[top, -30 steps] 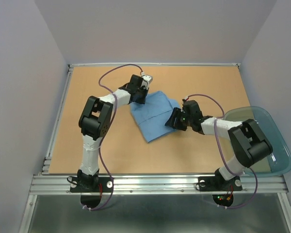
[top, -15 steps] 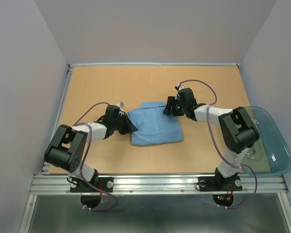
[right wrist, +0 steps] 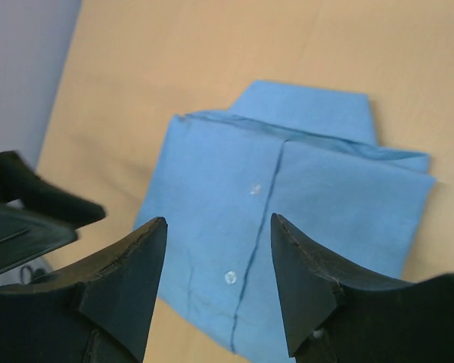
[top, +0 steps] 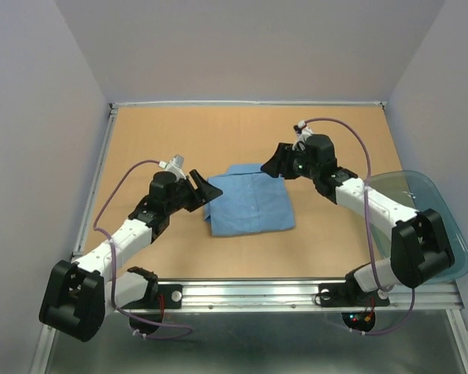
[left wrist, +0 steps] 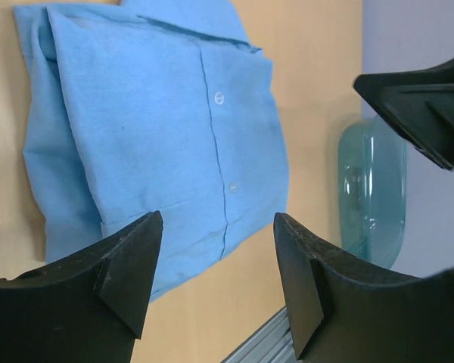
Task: Fold and stack the long sleeve shirts
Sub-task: Fold the shirt
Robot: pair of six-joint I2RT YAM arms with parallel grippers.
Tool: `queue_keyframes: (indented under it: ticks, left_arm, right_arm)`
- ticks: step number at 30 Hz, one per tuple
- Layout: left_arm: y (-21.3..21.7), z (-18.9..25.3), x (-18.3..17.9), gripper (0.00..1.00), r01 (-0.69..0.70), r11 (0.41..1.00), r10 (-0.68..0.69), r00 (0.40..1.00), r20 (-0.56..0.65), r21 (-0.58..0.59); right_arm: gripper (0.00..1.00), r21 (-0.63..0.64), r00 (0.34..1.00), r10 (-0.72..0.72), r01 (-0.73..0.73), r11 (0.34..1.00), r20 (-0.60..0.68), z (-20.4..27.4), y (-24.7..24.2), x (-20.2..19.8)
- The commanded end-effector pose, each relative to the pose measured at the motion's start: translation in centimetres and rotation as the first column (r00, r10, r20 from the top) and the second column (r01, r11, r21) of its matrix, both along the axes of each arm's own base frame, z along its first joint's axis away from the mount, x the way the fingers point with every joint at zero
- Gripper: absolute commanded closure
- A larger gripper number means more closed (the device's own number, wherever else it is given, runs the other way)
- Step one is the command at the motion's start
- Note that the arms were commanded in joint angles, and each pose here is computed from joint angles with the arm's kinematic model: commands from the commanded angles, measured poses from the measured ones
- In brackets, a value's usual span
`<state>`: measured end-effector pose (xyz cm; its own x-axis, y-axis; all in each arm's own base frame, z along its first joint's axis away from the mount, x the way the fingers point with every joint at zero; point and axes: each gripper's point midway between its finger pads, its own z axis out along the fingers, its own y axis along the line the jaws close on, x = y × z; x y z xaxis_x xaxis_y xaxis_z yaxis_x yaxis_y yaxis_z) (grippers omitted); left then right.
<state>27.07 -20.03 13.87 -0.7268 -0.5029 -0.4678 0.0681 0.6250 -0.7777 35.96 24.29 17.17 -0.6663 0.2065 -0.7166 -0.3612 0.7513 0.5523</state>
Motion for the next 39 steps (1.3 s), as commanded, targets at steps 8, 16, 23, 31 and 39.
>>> queue_keyframes:
  ticks: [8,16,23,31,39]
  left_arm:
    - [1.8,-3.2,-0.3,0.24,-0.054,0.988,0.057,0.998,-0.022,0.145]
    - [2.0,-5.0,0.6,0.23,-0.05,0.973,0.058,0.998,-0.032,0.225]
    - [0.3,-7.4,0.3,0.24,0.011,0.975,0.012,0.995,-0.103,0.22]
    - [-2.0,-4.6,-0.2,0.52,0.073,0.988,-0.063,0.995,-0.078,0.136]
    - [-2.6,-6.7,-2.9,0.56,0.143,0.986,-0.125,0.973,-0.193,0.081]
  right_arm:
    - [0.38,0.167,0.988,0.11,-0.09,0.982,-0.112,-2.8,2.6,-5.7]
    - [0.38,0.105,0.986,0.095,-0.081,0.991,-0.14,-5.8,1.8,-6.1]
    - [0.38,0.116,0.986,0.082,-0.066,0.991,-0.146,-7.0,1.6,-6.4]
    - [0.39,0.111,0.983,0.082,-0.064,0.992,-0.163,-8.0,1.5,-6.6]
    - [0.39,0.112,0.982,0.077,-0.058,0.992,-0.173,-8.4,1.5,-6.7]
